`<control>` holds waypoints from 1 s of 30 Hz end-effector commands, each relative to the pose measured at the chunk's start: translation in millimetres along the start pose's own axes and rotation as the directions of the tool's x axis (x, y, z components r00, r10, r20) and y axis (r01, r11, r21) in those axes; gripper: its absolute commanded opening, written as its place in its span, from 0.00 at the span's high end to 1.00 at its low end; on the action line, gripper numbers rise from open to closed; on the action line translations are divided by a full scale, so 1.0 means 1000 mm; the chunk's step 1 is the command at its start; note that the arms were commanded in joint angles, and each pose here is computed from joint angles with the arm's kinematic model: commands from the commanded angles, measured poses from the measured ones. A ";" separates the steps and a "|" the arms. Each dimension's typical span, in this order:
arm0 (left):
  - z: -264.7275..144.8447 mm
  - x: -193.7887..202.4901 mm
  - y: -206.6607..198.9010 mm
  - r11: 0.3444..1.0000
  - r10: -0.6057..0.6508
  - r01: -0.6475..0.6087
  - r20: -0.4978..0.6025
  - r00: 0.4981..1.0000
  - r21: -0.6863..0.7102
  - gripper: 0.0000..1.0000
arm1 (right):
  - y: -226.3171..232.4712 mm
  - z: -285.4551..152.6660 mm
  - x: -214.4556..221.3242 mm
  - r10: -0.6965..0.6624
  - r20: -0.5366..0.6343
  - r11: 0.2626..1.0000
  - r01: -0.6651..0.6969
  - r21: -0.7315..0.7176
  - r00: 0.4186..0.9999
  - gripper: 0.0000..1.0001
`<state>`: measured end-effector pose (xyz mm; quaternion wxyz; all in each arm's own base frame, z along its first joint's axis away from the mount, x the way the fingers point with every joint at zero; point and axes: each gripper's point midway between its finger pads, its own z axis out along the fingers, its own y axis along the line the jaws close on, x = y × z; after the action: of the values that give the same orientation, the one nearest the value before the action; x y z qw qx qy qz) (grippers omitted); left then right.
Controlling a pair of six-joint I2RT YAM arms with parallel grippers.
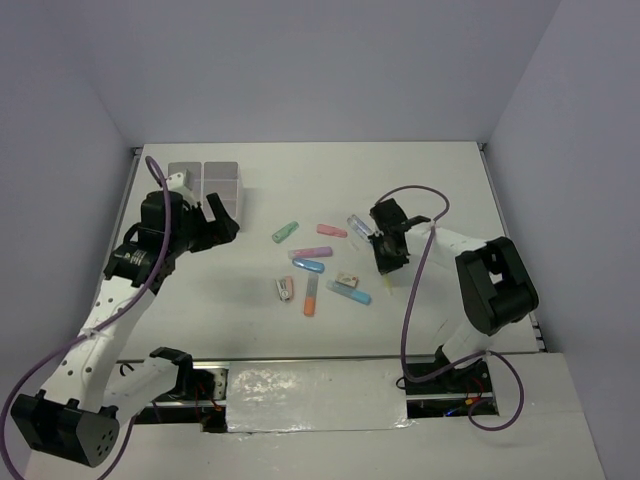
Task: Sort the stationery into containers
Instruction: Pick up the pen from the center of the board, then close the pen cap on the pen.
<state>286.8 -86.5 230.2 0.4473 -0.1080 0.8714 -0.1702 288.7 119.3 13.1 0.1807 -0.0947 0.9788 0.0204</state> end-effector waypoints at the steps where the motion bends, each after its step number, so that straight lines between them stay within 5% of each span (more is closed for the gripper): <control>1: -0.002 -0.009 -0.009 0.999 -0.003 0.002 0.025 1.000 0.034 0.01 | 0.015 -0.010 0.007 -0.016 -0.002 0.998 0.016 -0.058 1.000 1.00; 6: 0.003 -0.018 -0.022 0.995 -0.073 0.071 0.027 0.997 0.066 0.01 | 0.020 -0.045 -0.013 -0.023 0.079 0.996 0.030 -0.088 0.997 1.00; 11: 0.016 -0.012 -0.083 0.986 -0.096 0.094 0.005 0.995 0.137 0.01 | 0.021 -0.099 -0.032 -0.005 0.201 0.993 0.029 -0.119 0.979 1.00; 17: 0.058 0.020 -0.146 0.990 -0.138 0.139 -0.014 0.990 0.022 0.02 | -0.019 -0.169 -0.060 0.157 0.438 0.987 -0.159 -0.033 0.885 1.00; 22: 0.105 0.055 -0.179 0.976 -0.177 0.171 -0.031 0.984 -0.135 0.06 | -0.061 -0.196 -0.061 0.292 0.518 0.941 -0.339 -0.004 0.804 1.00; 30: 0.176 0.099 -0.220 0.953 -0.170 0.139 -0.094 0.981 -0.268 0.18 | -0.082 -0.205 -0.036 0.337 0.602 0.910 -0.415 -0.010 0.724 1.00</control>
<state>375.9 -356.7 140.8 0.3532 -0.1921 0.9081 -0.1167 272.0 37.9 215.6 0.4595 0.1092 0.8810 0.0271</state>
